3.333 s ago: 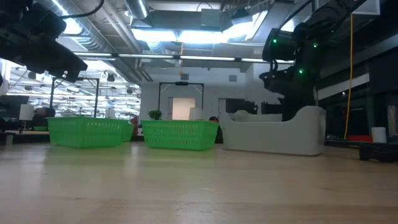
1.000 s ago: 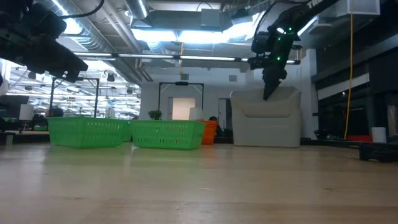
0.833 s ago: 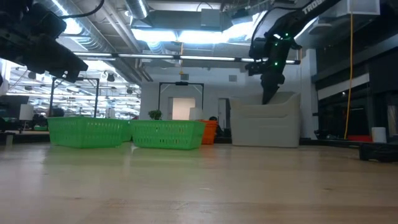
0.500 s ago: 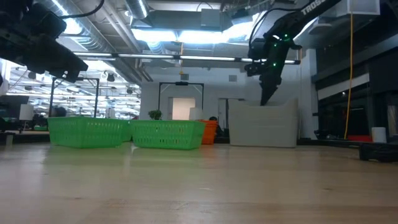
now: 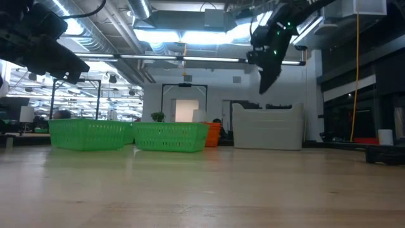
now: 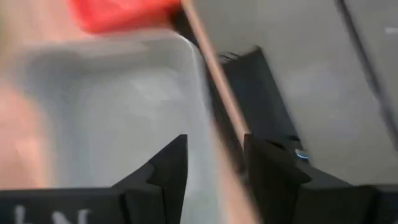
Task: Stack baskets by color
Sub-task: Stack the bottom gray bin on top of the top gray bin
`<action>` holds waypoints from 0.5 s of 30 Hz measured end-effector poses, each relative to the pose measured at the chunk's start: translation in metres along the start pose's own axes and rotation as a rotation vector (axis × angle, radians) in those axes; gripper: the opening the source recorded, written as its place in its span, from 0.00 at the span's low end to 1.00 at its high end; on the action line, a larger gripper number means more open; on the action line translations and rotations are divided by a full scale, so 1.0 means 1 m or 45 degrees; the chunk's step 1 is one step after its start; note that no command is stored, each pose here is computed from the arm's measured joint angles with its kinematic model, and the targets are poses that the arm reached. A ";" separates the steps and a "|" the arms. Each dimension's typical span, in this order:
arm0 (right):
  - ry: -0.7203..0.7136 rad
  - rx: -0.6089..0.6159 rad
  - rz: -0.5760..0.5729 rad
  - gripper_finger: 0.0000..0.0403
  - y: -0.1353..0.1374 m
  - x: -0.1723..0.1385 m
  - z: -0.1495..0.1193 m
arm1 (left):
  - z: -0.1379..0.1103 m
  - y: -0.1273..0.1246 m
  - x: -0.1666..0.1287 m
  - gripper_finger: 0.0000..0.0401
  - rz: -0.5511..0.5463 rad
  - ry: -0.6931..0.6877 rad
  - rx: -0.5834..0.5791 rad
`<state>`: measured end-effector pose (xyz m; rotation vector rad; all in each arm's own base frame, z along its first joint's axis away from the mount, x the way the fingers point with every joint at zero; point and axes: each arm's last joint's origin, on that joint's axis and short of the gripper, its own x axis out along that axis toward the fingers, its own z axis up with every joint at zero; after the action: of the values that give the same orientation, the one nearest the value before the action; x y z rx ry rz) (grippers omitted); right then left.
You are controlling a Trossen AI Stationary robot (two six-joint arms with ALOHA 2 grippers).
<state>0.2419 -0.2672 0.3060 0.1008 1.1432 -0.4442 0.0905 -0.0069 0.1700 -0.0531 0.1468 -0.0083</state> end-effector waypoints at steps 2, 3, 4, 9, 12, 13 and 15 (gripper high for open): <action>-0.051 0.078 0.142 0.39 0.007 -0.006 0.005 | 0.000 0.000 0.000 0.00 0.000 0.000 0.000; -0.079 0.109 0.238 0.39 0.013 -0.007 0.007 | 0.000 0.000 0.000 0.00 0.000 0.000 0.000; -0.099 0.140 0.351 0.39 0.019 -0.006 0.008 | 0.000 0.000 0.000 0.00 0.000 0.000 0.000; -0.064 0.126 0.795 0.39 0.065 0.012 0.004 | 0.000 0.000 0.000 0.00 0.000 0.000 0.000; 0.015 0.033 0.826 0.39 0.095 0.029 -0.002 | 0.000 0.000 0.000 0.00 0.000 0.000 0.000; 0.032 -0.002 0.790 0.39 0.103 0.036 -0.004 | 0.000 0.000 0.000 0.00 0.000 0.000 0.000; 0.082 -0.057 0.687 0.39 0.118 0.046 -0.008 | 0.000 0.000 0.000 0.00 0.000 0.000 0.000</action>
<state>0.2966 -0.1714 0.2438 0.3760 1.1354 0.0640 0.0905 -0.0069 0.1700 -0.0531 0.1468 -0.0084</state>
